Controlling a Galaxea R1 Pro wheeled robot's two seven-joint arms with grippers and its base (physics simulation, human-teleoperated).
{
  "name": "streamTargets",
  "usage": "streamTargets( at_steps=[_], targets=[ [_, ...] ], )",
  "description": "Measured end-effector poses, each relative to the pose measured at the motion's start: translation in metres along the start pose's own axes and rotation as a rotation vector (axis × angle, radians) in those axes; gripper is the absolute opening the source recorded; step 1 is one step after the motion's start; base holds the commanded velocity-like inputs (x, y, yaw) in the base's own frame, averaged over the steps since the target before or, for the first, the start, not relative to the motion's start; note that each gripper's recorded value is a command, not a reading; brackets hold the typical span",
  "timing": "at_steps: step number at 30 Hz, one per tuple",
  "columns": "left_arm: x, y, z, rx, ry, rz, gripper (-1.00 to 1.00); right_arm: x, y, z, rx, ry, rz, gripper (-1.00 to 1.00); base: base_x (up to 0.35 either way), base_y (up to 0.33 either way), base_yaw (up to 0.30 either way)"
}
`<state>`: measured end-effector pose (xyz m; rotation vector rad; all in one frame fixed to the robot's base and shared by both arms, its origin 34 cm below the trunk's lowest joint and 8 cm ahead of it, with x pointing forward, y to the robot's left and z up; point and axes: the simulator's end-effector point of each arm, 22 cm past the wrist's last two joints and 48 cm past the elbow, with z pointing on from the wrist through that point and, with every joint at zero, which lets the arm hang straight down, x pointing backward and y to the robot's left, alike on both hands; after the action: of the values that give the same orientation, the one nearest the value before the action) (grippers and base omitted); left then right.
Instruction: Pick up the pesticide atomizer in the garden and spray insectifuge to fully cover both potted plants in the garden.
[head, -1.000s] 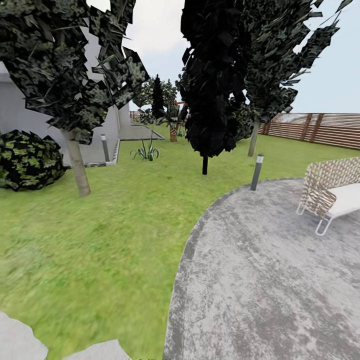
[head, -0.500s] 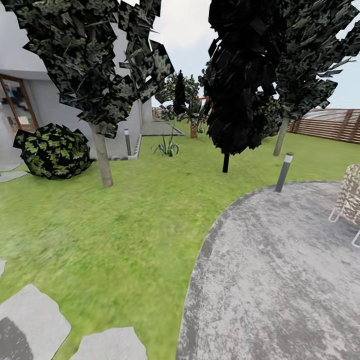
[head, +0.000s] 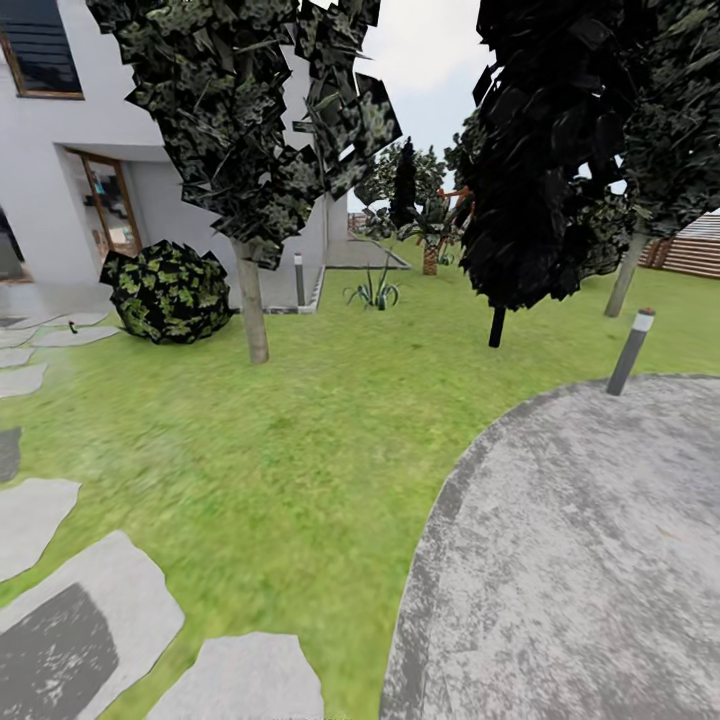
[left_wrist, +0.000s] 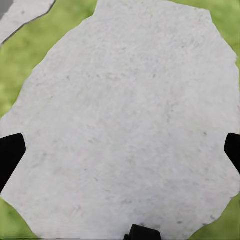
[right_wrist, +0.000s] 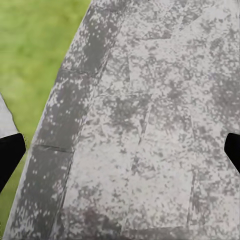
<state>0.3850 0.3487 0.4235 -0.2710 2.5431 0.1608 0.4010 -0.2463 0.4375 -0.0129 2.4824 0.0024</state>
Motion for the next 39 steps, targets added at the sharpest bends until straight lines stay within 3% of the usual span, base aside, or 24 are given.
streamTargets(
  at_steps=[39],
  targets=[
    [0.052, -0.002, 0.059, 0.0, -0.001, -0.001, 1.0, 0.056, 0.002, 0.055, -0.003, -0.001, -0.002, 1.0, 0.0, 0.0, 0.282]
  ],
)
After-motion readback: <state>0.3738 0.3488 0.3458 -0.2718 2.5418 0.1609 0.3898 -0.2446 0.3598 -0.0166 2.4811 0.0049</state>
